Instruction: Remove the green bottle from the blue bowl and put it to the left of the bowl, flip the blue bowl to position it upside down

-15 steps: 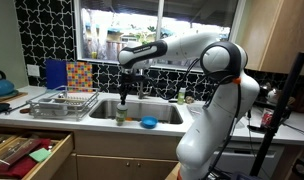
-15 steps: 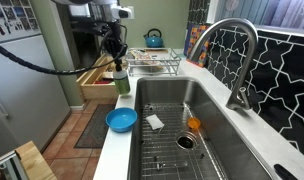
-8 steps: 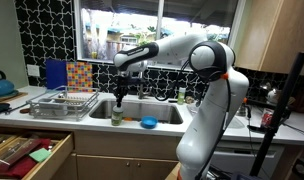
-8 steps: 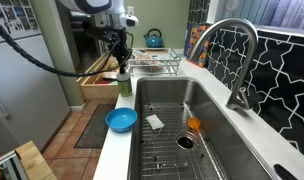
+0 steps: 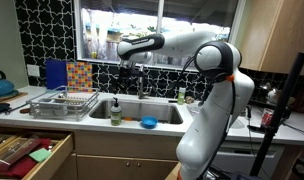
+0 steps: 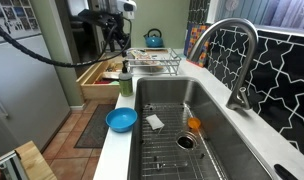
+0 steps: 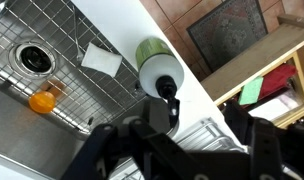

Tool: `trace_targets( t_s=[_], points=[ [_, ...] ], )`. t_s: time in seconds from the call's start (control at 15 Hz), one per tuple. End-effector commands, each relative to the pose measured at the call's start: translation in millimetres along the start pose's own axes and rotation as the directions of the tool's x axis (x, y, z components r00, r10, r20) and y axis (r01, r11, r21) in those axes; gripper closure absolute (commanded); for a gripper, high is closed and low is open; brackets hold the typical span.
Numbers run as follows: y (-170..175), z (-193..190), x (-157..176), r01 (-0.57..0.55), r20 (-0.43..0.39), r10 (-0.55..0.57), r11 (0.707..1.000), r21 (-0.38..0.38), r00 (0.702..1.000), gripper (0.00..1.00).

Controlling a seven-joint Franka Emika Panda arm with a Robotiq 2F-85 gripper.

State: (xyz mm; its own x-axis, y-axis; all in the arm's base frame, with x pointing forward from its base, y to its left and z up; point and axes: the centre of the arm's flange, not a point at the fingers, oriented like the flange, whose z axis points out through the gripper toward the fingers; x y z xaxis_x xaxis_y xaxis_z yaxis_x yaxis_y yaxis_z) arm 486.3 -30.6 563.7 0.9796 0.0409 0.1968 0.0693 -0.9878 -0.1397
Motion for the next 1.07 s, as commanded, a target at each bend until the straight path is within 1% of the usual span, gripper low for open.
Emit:
trace_targets(
  t_s=[0.0,0.07,0.2,0.33,0.4,0.47,0.53,0.6,0.73,0.93,1.0],
  points=[
    [39,-23,-49,0.107,0.108,-0.115,0.992,0.073,0.988,0.0],
    [51,-24,-62,0.154,0.145,-0.166,0.984,0.092,0.975,0.0],
    [78,-19,-84,0.245,0.177,-0.271,0.957,0.154,0.946,0.0],
    [102,-9,-100,0.318,0.185,-0.363,0.919,0.234,0.913,0.0],
    [111,-3,-106,0.357,0.182,-0.408,0.898,0.255,0.895,0.0],
    [119,3,-111,0.379,0.17,-0.432,0.884,0.274,0.886,0.0],
    [125,10,-112,0.371,0.147,-0.416,0.893,0.256,0.898,0.0],
    [115,-3,-102,0.342,0.161,-0.388,0.905,0.253,0.908,0.0],
    [123,4,-107,0.35,0.158,-0.398,0.899,0.263,0.904,0.0],
    [122,6,-107,0.355,0.158,-0.404,0.897,0.263,0.901,0.0],
    [128,17,-107,0.342,0.205,-0.397,0.903,0.259,0.895,0.0]
  ],
)
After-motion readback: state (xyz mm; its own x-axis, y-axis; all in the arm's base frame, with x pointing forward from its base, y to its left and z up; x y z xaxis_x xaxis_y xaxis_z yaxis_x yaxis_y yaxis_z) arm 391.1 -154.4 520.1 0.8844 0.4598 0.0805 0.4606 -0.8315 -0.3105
